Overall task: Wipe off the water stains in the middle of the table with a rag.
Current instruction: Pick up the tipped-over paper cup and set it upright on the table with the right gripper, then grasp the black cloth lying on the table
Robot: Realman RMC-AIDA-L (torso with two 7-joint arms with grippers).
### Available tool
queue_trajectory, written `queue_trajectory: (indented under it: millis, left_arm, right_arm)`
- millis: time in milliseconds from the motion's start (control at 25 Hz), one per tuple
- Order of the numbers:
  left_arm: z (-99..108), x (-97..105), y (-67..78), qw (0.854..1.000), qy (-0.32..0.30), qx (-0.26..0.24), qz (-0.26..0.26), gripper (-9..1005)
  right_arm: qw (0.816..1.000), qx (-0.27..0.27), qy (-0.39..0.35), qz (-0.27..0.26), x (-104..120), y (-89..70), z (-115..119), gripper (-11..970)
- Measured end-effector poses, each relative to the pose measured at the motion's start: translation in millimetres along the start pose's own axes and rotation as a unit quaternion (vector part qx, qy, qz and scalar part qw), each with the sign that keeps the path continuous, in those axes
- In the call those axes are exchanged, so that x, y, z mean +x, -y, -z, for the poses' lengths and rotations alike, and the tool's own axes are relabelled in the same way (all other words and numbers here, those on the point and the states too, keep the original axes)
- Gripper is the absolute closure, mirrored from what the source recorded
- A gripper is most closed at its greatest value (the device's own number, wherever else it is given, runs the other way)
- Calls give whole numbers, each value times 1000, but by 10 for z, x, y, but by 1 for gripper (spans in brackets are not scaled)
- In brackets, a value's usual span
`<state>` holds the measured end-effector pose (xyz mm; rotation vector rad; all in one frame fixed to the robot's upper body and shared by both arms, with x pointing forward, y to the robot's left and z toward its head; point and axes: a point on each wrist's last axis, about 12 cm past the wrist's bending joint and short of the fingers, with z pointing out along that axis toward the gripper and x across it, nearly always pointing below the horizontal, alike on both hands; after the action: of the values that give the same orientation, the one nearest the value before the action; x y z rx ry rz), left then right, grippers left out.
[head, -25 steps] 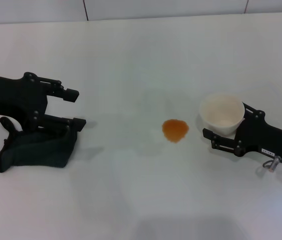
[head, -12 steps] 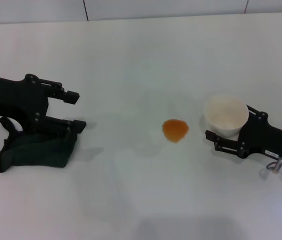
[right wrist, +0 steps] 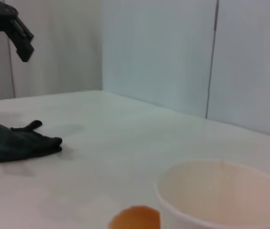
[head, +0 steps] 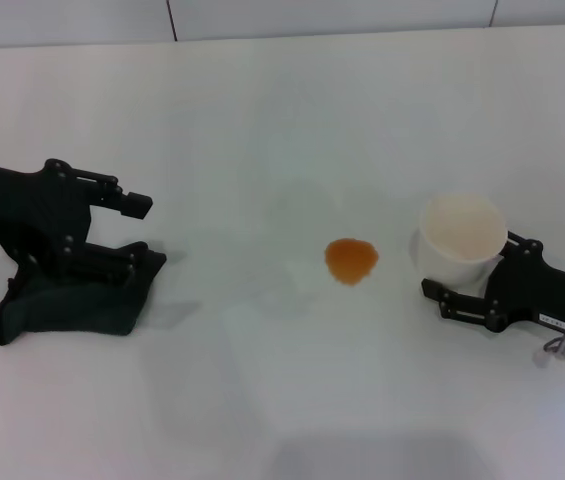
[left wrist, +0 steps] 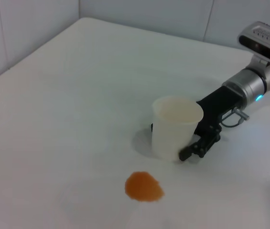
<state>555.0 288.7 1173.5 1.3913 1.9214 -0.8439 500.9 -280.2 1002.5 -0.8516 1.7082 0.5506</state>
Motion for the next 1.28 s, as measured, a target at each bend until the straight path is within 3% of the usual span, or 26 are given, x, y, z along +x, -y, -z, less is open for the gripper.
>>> queue_trajectory:
  millis: [520, 920, 1280]
  left_arm:
    - [23, 35, 8, 1000, 2, -3, 3, 273]
    - [27, 30, 6, 1000, 3, -4, 1, 273]
    - [28, 35, 14, 1000, 3, -2, 2, 273]
  right_arm:
    - [999, -43, -9, -10, -66, 78, 230, 103]
    - [998, -41, -38, -28, -92, 282, 400, 105]
    - [996, -64, -62, -8, -343, 486, 613, 105]
